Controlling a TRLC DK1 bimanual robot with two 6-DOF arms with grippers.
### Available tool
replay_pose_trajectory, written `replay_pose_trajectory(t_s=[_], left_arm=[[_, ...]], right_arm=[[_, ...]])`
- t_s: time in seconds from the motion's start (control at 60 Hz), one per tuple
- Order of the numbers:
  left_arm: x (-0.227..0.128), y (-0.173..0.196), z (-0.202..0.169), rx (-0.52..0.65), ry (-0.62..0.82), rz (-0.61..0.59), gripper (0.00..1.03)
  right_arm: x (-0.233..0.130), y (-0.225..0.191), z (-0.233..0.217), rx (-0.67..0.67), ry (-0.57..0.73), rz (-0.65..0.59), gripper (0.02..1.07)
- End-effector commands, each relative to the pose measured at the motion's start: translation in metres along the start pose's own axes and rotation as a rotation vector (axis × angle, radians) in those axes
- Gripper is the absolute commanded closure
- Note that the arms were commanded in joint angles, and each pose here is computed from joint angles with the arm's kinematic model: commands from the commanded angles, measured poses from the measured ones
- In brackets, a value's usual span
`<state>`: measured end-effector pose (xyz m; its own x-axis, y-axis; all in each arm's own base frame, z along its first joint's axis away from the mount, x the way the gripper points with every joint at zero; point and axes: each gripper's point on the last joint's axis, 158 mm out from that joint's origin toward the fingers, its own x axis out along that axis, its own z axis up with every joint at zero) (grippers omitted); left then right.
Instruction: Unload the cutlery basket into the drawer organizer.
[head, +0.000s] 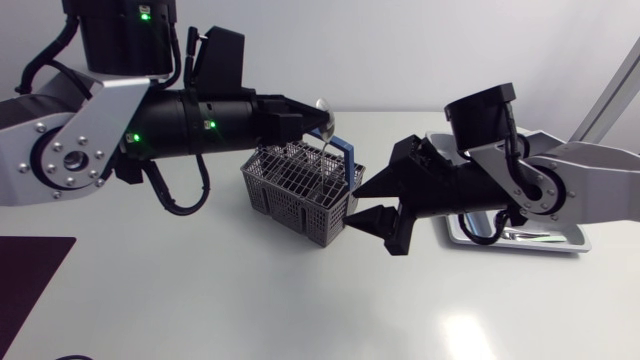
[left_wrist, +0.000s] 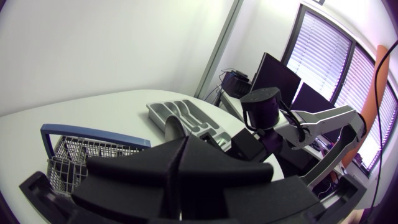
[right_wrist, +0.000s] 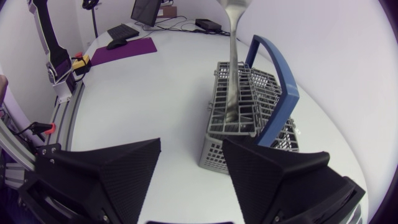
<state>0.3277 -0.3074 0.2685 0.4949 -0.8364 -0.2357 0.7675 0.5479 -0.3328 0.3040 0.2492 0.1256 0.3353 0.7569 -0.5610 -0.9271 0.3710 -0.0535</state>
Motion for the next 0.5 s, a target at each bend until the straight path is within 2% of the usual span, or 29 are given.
replay_pose_trajectory(t_s=[0.0,0.1,0.483], left_arm=[[0.004,0.002,0.006,0.002,-0.032,0.001,0.91],[0.009,0.006,0.0,0.001,-0.036,0.008,0.91],[0.026,0.015,-0.015,-0.012,-0.032,0.004,0.91]], right_arm=[[0.009,-0.001,0.006,-0.005,-0.017,0.012,0.75],[0.022,-0.005,0.003,-0.026,-0.025,0.008,1.01],[0.045,-0.022,0.003,-0.069,-0.041,-0.012,1.02]])
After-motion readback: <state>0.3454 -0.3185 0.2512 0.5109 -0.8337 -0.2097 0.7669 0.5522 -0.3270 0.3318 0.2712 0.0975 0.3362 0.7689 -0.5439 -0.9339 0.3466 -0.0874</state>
